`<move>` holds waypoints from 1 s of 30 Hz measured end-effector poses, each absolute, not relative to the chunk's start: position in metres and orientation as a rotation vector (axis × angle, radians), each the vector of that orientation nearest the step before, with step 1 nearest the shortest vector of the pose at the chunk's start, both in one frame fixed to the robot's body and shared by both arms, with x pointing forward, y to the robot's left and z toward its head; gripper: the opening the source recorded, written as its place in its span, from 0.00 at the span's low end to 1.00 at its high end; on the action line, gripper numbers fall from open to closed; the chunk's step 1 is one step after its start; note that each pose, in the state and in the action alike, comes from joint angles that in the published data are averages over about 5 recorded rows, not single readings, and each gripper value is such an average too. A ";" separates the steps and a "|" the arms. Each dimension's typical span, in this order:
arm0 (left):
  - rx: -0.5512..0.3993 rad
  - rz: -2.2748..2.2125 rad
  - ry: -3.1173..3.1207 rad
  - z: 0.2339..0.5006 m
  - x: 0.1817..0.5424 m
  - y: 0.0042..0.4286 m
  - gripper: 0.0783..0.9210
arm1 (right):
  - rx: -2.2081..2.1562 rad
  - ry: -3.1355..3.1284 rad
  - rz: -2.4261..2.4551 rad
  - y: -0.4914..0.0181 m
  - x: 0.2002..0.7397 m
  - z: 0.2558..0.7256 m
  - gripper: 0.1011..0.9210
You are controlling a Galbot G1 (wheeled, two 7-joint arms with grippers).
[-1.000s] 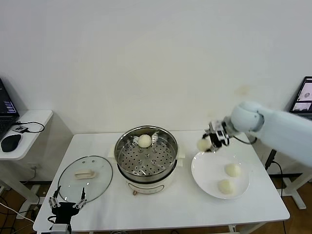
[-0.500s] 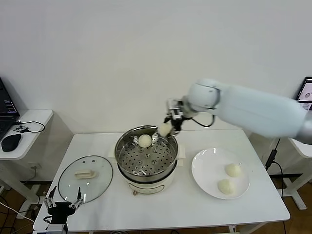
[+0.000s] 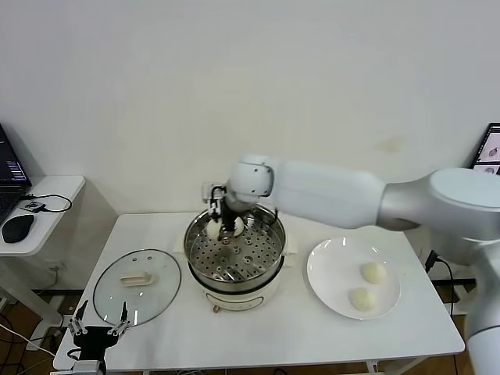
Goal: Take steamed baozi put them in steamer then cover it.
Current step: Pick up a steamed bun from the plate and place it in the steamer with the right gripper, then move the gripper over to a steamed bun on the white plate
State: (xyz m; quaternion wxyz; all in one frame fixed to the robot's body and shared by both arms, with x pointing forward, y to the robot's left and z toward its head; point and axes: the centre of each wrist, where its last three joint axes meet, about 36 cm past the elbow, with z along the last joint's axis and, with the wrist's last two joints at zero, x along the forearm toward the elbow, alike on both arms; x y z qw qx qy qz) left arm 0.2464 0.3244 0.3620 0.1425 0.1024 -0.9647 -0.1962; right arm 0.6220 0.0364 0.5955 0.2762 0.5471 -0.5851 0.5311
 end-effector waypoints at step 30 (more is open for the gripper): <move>0.273 -0.564 -2.793 0.366 0.249 0.322 0.88 | 1.416 -1.464 1.524 -0.044 0.621 0.657 0.88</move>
